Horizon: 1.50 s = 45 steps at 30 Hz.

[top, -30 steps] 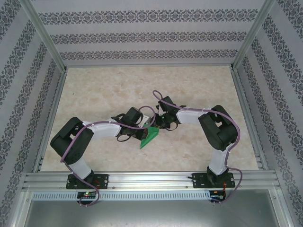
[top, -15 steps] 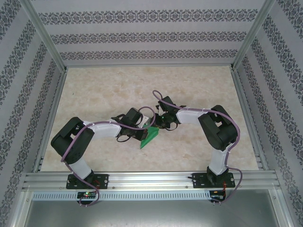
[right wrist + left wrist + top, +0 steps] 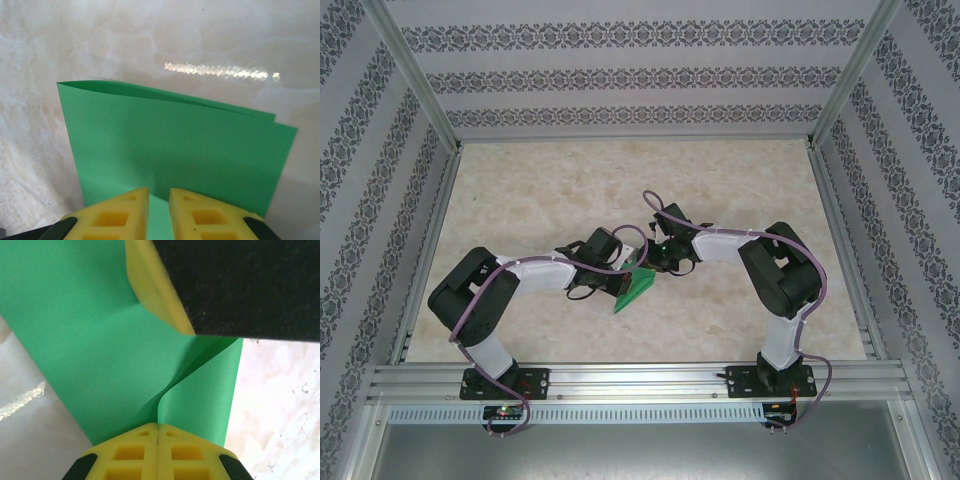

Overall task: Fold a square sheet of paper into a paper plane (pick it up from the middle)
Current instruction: Third fold the triangle at the center of the table.

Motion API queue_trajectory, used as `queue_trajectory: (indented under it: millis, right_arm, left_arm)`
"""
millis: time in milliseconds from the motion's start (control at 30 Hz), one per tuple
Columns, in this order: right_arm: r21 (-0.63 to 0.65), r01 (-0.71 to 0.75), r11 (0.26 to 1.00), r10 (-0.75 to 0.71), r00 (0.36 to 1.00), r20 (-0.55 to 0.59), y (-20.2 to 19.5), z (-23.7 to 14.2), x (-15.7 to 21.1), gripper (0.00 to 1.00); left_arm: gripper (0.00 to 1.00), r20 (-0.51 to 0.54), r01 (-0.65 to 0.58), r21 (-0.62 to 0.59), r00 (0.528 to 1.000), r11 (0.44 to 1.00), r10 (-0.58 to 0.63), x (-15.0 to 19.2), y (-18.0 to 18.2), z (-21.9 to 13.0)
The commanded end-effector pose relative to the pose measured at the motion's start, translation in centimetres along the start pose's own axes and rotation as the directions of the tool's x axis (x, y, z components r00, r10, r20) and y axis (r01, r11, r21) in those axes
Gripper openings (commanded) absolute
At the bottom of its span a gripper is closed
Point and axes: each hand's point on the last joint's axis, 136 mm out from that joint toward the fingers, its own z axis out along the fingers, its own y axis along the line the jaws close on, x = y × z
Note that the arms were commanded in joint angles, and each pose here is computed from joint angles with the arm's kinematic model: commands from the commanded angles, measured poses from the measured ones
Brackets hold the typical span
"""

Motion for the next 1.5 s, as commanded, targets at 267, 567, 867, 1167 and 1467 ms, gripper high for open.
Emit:
queue_trajectory:
  millis: [267, 567, 867, 1167, 1467]
  right_arm:
    - [0.090, -0.041, 0.995, 0.045, 0.998, -0.043, -2.9, 1.5, 1.4, 0.21]
    - [-0.016, -0.035, 0.999, 0.037, 0.995, 0.097, 0.9, -2.9, -1.2, 0.25]
    - [-0.112, -0.077, 0.991, 0.096, 0.981, 0.170, 2.0, -5.2, 1.5, 0.13]
    - [-0.196, -0.099, 0.976, 0.121, 0.988, 0.101, 3.8, -1.3, 4.4, 0.06]
    - [-0.115, -0.146, 0.983, 0.153, 0.987, 0.053, 0.9, 1.4, 5.9, 0.06]
  left_arm:
    - [0.05, -0.001, 0.006, -0.011, 1.000, 1.000, -0.006, 0.1, 0.8, 0.3]
    - [0.03, -0.006, 0.025, -0.037, 1.000, 0.999, -0.025, 0.9, 1.4, 0.4]
    - [0.03, -0.001, 0.020, -0.028, 1.000, 0.999, -0.020, 0.7, 1.2, 0.3]
    - [0.03, -0.005, 0.019, -0.024, 1.000, 1.000, -0.019, 0.8, 1.1, 0.2]
    - [0.03, -0.001, 0.016, -0.044, 1.000, 0.999, -0.016, 0.7, 1.3, -0.1]
